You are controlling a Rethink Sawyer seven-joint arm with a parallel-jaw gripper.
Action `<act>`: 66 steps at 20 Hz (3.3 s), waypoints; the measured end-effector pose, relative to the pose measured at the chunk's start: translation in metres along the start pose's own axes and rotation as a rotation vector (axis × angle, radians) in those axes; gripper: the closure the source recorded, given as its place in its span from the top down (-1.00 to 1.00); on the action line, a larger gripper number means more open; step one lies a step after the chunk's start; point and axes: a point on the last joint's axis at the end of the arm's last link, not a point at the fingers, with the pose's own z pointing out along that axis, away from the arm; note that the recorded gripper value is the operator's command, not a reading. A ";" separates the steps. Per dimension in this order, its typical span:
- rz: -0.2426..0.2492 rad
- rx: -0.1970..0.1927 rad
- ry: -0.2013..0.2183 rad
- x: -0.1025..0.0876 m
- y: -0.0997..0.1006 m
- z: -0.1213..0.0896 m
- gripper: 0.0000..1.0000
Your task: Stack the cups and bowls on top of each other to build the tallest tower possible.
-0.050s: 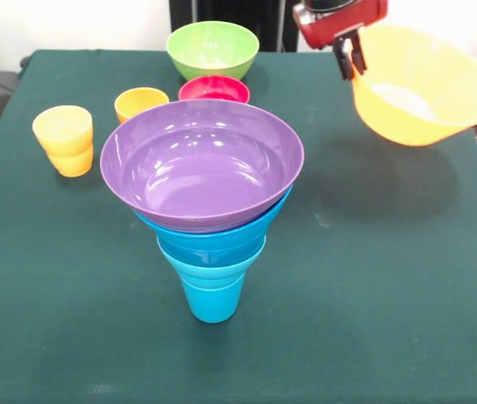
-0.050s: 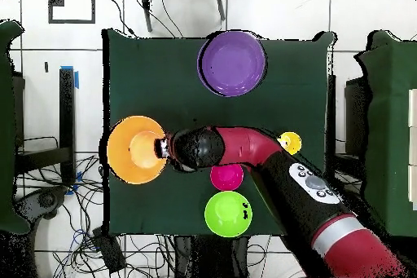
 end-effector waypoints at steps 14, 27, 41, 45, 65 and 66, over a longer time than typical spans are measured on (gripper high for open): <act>0.097 -0.096 0.040 -0.074 -0.005 -0.072 -1.00; 0.145 -0.204 0.033 -0.137 -0.034 -0.136 -1.00; 0.156 -0.319 0.050 -0.184 -0.063 -0.165 -1.00; 0.159 -0.348 0.057 -0.192 -0.072 -0.169 -1.00; 0.174 -0.427 0.011 -0.229 -0.111 -0.204 -1.00; 0.175 -0.427 0.009 -0.231 -0.113 -0.206 -1.00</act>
